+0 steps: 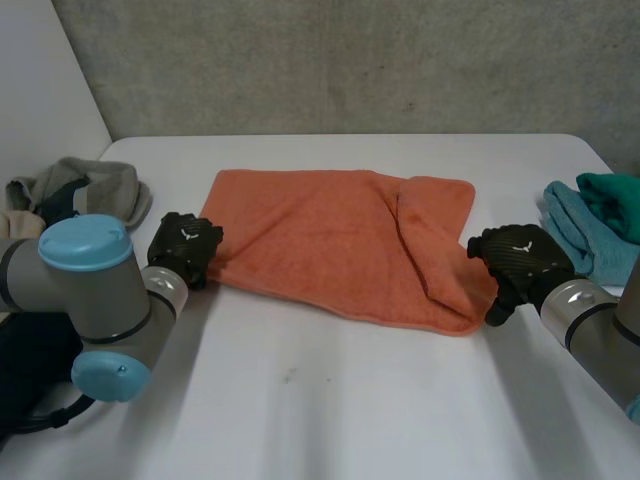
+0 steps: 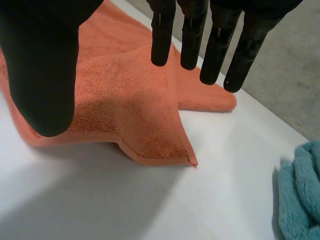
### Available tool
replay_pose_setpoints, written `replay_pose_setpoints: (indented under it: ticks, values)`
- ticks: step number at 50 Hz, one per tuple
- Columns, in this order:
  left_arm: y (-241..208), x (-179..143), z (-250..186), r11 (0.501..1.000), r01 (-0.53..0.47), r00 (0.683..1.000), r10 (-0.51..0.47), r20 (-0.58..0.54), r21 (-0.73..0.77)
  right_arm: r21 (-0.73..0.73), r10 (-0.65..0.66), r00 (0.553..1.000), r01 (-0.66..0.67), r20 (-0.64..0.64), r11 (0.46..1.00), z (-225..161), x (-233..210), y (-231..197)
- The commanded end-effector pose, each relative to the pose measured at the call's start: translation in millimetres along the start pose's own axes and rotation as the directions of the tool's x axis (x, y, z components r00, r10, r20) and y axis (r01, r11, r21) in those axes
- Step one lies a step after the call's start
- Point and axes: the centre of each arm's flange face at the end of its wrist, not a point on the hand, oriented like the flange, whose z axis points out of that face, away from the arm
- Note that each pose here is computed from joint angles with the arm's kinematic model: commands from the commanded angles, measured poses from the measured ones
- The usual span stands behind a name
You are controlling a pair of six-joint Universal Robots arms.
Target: Fold the laundry.
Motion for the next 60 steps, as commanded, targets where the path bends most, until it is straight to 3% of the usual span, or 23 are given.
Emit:
replay_pose_setpoints:
  ticks: [1, 12, 25, 46, 53, 60]
  values:
    - [-5, -5, -7, 1.000, -0.008, 1.000, 0.008, 0.017, 0.003, -0.018, -0.128, 0.992, 0.128, 0.024, 0.992, 8, 3, 12]
    - [-28, -26, -15, 0.998, 0.007, 0.998, -0.011, 0.068, 0.060, -0.058, -0.164, 0.986, 0.164, 0.015, 0.985, 23, 13, 34]
    - [-46, -37, -20, 0.993, 0.010, 0.995, -0.022, 0.099, 0.115, -0.020, 0.138, 0.990, -0.138, 0.036, 0.990, 34, 14, 27]
    - [-59, -42, -20, 0.986, 0.048, 0.992, -0.066, 0.108, 0.158, -0.014, 0.137, 0.991, -0.137, 0.008, 0.991, 51, 20, 30]
    - [-57, -43, -20, 0.987, 0.049, 0.992, -0.066, 0.110, 0.152, 0.020, 0.054, 0.998, -0.054, 0.009, 0.998, 61, 33, 8]
    - [-54, -41, -21, 0.989, 0.053, 0.992, -0.068, 0.103, 0.141, -0.072, -0.253, 0.961, 0.261, 0.111, 0.963, 69, 32, 11]
